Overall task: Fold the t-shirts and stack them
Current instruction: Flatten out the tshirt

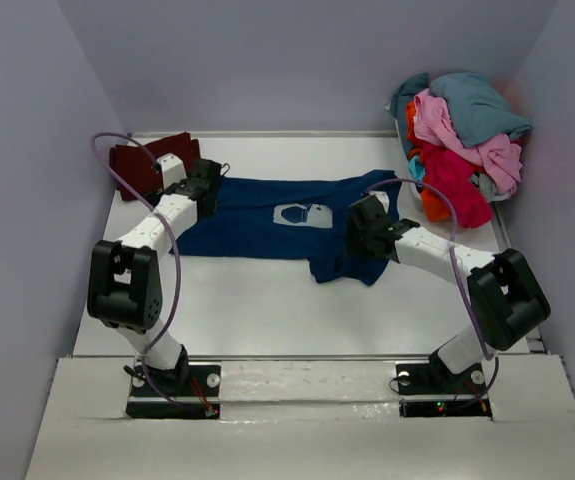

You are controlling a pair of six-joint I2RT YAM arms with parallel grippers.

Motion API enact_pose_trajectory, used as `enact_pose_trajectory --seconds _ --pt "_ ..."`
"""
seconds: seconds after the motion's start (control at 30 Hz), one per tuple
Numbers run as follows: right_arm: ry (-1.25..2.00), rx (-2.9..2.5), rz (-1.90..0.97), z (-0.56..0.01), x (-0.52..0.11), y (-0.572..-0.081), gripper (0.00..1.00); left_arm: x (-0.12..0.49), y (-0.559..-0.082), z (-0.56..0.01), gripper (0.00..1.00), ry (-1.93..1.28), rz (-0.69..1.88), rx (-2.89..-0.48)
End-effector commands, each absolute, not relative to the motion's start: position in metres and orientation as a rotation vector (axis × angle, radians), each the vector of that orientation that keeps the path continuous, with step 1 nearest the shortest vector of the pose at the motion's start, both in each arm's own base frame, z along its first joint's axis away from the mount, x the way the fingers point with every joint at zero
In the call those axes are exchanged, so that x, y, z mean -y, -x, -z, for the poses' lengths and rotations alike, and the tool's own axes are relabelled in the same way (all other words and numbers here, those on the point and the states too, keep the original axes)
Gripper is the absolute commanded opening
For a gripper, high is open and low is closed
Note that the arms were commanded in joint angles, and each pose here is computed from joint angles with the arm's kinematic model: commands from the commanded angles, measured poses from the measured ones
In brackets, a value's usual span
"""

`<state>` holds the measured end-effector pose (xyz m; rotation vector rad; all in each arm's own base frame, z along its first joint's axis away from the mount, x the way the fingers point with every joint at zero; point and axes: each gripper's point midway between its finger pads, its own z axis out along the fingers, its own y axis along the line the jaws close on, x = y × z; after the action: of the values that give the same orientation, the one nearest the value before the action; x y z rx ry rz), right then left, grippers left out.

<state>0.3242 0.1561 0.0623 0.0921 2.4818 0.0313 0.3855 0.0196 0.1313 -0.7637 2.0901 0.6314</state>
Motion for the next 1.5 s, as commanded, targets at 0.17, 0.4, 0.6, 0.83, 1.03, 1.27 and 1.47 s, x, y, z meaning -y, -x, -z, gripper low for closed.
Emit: enact_pose_trajectory --seconds 0.17,0.4,0.6,0.83,1.03,1.27,1.47 --pt "-0.106 -2.444 -0.070 -0.070 -0.155 -0.329 0.67 -0.033 -0.351 -0.078 0.97 0.596 -0.732 -2.328" --pt "-0.092 -2.447 -0.083 -0.071 -0.160 -0.332 0.67 -0.015 -0.352 -0.049 0.97 0.523 -0.605 -2.422" --pt "-0.080 -2.445 -0.086 -0.075 -0.159 -0.331 0.67 -0.004 -0.354 -0.024 0.96 0.553 -0.470 -2.498" --pt "-0.067 -2.443 -0.101 -0.081 -0.159 -0.326 0.67 -0.006 -0.357 -0.025 0.95 0.614 -0.430 -2.482" --pt "-0.080 -2.458 -0.091 -0.079 -0.156 -0.323 0.67 -0.005 -0.356 -0.034 0.95 0.665 -0.402 -2.440" --pt "-0.096 -2.599 -0.087 -0.069 -0.166 -0.315 0.66 -0.016 -0.352 -0.051 0.96 0.677 -0.450 -2.380" --pt "-0.051 -2.613 -0.130 -0.092 -0.184 -0.333 0.66 -0.022 -0.366 -0.065 0.95 0.654 -0.449 -2.315"
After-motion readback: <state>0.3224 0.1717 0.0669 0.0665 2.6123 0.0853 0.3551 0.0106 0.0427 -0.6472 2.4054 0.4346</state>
